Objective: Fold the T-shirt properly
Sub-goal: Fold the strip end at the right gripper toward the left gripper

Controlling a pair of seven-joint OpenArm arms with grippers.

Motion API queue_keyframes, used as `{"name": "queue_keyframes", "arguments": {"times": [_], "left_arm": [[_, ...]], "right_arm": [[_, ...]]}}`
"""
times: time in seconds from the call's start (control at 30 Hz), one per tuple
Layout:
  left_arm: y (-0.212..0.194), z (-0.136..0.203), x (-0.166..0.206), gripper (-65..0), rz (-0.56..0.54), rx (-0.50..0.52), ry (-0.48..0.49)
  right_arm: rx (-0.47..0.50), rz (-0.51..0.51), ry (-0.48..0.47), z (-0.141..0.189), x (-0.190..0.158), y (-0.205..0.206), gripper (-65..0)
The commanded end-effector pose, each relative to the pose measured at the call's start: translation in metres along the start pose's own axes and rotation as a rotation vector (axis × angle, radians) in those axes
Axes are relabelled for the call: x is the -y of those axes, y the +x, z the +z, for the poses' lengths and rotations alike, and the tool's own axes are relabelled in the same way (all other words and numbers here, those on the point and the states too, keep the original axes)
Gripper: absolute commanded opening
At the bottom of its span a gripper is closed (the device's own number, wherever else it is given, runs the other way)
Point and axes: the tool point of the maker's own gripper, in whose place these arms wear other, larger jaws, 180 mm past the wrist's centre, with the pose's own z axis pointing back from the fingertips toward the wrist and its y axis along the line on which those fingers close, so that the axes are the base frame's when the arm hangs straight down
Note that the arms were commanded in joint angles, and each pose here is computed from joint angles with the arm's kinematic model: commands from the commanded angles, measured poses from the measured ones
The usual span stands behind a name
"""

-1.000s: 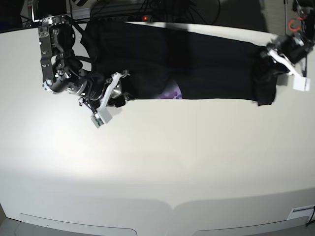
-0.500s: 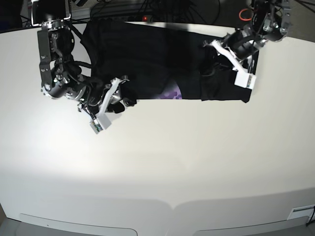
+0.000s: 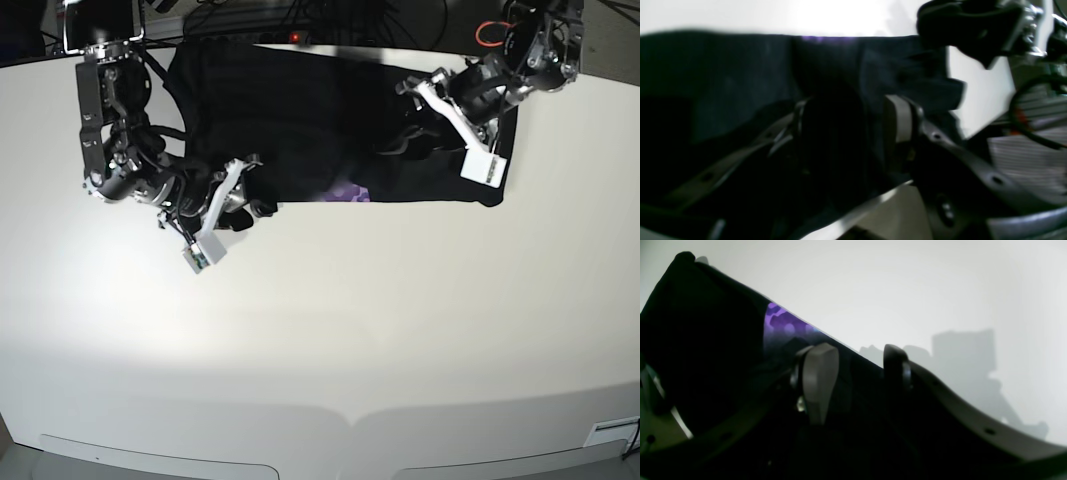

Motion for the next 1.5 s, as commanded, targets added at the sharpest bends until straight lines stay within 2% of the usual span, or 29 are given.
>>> {"name": "queue_keyframes", "arguments": {"times": [0.0,0.1,0.2,0.3,0.4,0.53,0.67,0.73,0.83,0.93,1.0,1.3,1.47], "left_arm": [[0.013,0.002,0.013,-35.8,-0.012,0.04,-0.058],[0.021,0.004,0.023,-35.8,-0.027,0.065,-0.095],[0.028,0.009,0.021,-35.8,-0.104,0.067,-0.059],[0.036,0.019,0.003,-35.8,-0.187,0.059,0.024],[0.042,0.034,-0.028,-35.8,-0.249,0.043,0.148],[0.034,0.051,-0.068,-35.8,-0.252,0.034,0.306],[0.008,0.057,-0.102,-35.8,-0.197,0.045,0.374],[-0.004,0.057,-0.118,-35.8,-0.161,0.037,0.4],[-0.018,0.056,-0.136,-35.8,-0.115,0.002,0.427],[-0.026,0.056,-0.148,-35.8,-0.116,-0.03,0.455],[-0.026,0.056,-0.15,-35.8,-0.122,-0.035,0.459],[-0.026,0.056,-0.149,-35.8,-0.12,-0.034,0.457],[-0.026,0.056,-0.149,-35.8,-0.12,-0.034,0.457]], "right_arm": [[0.055,0.021,0.002,0.004,0.002,0.019,-39.6],[0.059,0.026,0.0,0.004,0.003,0.022,-39.6],[0.06,0.031,-0.002,0.004,0.004,0.025,-39.6],[0.046,0.025,0.004,0.005,0.005,0.025,-39.6],[0.014,-0.017,0.035,0.009,0.004,0.022,-39.6],[-0.024,-0.09,0.065,0.026,0.011,0.016,-39.6],[-0.106,-0.131,0.113,0.057,0.021,0.004,-39.6],[-0.148,-0.127,0.107,0.072,0.03,-0.003,-39.5],[-0.233,-0.112,0.047,0.088,0.045,-0.024,-38.1],[-0.268,-0.127,0.036,0.094,0.046,-0.042,-30.1],[-0.29,-0.143,0.043,0.095,0.042,-0.053,-27.0],[-0.348,-0.194,0.067,0.097,0.029,-0.085,-26.8],[-0.399,-0.274,0.068,0.098,0.033,-0.11,-26.8]]}}
